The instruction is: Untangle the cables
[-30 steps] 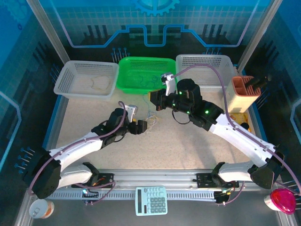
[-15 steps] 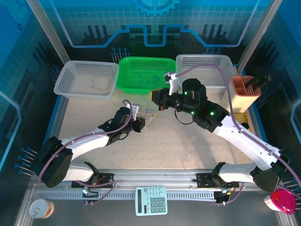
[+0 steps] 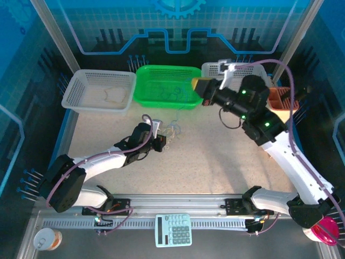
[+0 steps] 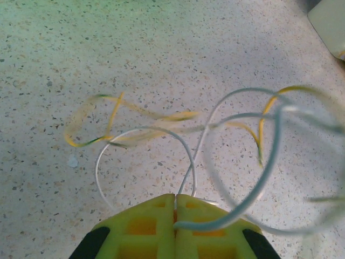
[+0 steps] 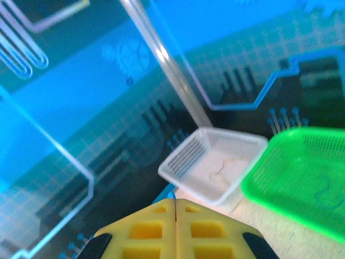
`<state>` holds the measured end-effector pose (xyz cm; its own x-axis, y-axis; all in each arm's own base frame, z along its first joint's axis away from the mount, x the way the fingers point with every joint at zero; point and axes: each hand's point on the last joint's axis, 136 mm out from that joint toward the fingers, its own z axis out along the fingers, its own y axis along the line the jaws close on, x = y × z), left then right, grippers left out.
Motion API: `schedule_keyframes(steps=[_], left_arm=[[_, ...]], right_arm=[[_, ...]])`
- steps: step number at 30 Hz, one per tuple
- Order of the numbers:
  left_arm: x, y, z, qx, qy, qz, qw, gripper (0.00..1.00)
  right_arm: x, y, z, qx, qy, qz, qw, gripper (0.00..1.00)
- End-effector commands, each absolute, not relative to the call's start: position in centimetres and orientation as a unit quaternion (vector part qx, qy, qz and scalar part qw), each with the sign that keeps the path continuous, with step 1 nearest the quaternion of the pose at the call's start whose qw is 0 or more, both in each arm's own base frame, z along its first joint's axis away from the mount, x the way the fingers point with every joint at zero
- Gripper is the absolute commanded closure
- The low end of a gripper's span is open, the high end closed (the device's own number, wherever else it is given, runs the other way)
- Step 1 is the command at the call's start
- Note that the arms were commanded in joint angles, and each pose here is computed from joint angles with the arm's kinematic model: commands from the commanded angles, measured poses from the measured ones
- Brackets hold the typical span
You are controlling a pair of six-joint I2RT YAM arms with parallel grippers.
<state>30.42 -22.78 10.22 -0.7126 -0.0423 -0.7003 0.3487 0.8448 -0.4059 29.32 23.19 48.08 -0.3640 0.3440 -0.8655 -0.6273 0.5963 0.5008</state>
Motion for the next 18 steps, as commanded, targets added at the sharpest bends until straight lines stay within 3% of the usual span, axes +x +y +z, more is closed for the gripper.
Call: schedule_keyframes(steps=[1,8,17,18], left_arm=[[30.0,-22.7,9.2,0.085,0.891,-0.264,0.361,1.00],[29.6,-22.5,8.6,0.085,0.894,-0.260,0.356,1.00],[29.4,-22.6,9.1,0.082,0.891,-0.271,0.355,1.00],[29.3,-22.7,9.3,0.082,0.890,-0.273,0.354,0.96]], right_arm=[[27.7,20.7,53.6,-0.095,0.648,0.458,0.601,1.00],[28.1,17.2,55.8,-0.063,0.631,0.442,0.634,1.00],[29.3,17.8,52.8,-0.053,0.652,0.461,0.599,1.00],[29.3,17.8,52.4,-0.051,0.655,0.461,0.597,1.00]])
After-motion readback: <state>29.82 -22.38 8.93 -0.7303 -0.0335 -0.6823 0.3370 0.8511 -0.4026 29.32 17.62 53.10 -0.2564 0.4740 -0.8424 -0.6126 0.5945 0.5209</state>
